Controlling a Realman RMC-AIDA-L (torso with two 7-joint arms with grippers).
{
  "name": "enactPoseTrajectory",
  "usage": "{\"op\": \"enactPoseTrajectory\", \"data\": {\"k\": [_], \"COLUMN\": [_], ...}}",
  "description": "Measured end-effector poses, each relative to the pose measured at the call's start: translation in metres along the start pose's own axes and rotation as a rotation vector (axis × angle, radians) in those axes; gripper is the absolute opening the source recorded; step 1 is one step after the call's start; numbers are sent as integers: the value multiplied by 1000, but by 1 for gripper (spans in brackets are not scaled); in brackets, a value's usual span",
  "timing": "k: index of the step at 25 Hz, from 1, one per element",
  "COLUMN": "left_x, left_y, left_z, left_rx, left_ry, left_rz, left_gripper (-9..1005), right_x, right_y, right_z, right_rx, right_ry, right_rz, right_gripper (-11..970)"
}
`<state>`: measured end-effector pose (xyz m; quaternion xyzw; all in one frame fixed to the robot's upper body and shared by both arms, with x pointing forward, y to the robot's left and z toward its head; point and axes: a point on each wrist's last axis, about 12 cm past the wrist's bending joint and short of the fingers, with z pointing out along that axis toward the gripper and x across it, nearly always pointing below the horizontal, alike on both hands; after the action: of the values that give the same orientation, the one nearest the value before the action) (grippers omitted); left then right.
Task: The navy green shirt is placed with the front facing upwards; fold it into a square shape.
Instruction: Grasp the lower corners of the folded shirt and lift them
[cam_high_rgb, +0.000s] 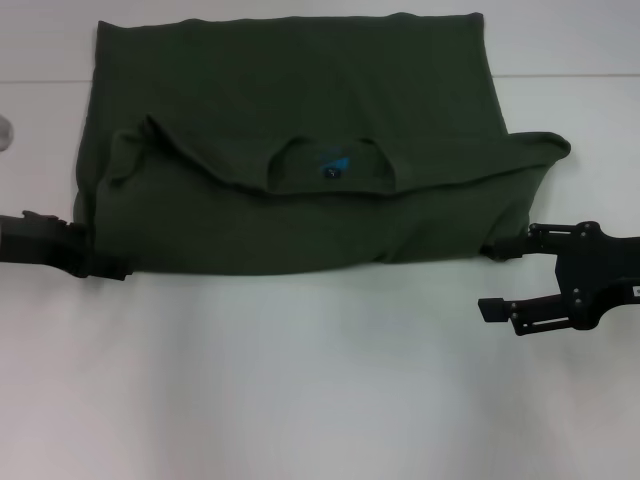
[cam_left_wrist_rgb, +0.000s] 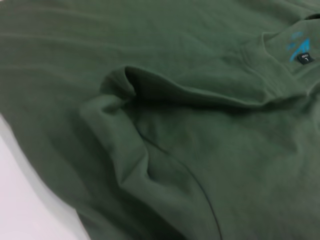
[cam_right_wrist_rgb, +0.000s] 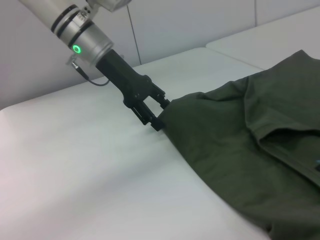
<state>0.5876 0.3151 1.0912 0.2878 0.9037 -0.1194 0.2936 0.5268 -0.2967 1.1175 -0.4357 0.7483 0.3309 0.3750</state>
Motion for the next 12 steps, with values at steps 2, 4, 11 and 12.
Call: {"op": "enactPoseTrajectory", "data": {"k": [2, 4, 11, 12], "left_x": [-2, -4, -3, -3], "left_y": [-1, -2, 2, 2], "left_z": [3, 5, 6, 5], "left_rx": [-11, -17, -36, -37], "left_ry": [-4, -5, 27, 29], "left_rz": [6, 9, 15, 12], "left_gripper": [935, 934, 896, 887], "right_x": [0, 0, 1, 1], "right_y": [0, 0, -1, -1], "right_z": [1, 1, 0, 0], "right_rx": [-1, 0, 9, 12], "right_ry": [0, -1, -5, -6], "right_rz": [2, 2, 7, 7], "right_gripper": [926, 926, 925, 925]}}
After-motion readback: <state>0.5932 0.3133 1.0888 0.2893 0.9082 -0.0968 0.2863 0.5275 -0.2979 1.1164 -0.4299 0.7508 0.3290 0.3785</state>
